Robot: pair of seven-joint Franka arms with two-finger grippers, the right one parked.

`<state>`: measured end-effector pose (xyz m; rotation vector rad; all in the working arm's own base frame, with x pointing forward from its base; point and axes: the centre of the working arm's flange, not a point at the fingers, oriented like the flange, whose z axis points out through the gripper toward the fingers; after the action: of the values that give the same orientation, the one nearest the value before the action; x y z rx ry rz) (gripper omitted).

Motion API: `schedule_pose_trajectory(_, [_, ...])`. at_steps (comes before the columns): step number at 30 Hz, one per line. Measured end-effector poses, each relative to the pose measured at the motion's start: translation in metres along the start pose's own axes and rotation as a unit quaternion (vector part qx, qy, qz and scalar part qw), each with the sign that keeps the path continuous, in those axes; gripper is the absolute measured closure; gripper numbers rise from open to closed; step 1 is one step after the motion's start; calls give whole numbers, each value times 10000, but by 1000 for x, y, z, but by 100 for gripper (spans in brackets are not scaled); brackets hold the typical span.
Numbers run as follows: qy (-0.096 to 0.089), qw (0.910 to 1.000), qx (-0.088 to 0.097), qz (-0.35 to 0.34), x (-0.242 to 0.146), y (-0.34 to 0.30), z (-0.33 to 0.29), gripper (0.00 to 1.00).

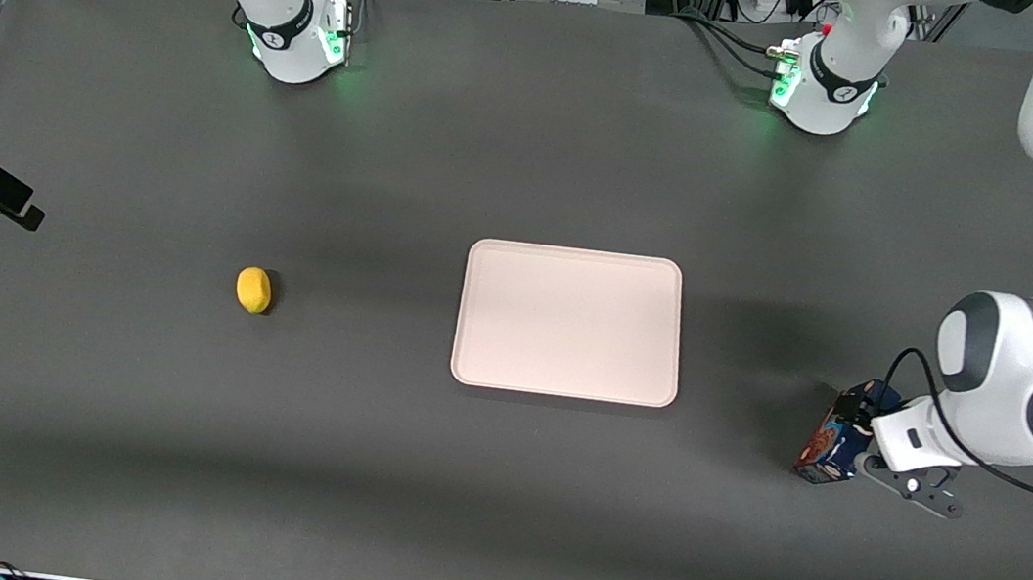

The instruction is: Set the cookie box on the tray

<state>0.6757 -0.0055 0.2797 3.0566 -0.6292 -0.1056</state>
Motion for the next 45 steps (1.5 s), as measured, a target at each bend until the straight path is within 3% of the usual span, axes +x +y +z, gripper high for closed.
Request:
schedule_pose_trajectory(7, [38, 10000, -13, 13, -4, 4, 29, 4])
schedule_pose_trajectory(12, [-2, 10000, -29, -1, -6, 5, 33, 31])
schedule_pose_trajectory(13, [-2, 10000, -28, -3, -6, 5, 33, 41])
schedule_pose_trajectory(15, [-1, 10000, -28, -5, -6, 5, 33, 52])
schedule_pose_trajectory(22, [37, 10000, -10, -44, -5, 4, 26, 78])
schedule_pose_trajectory(26, [-9, 9998, -22, -178, -3, 2, 6, 79])
schedule_pose_trajectory(34, [-453, 9959, -175, -766, 1, 34, -106, 83])
schedule_pose_trajectory(39, [-708, 9879, -373, -1329, -8, 82, -175, 85])
schedule_pose_trajectory(45, [-757, 9772, -585, -1898, -9, 153, -212, 86])
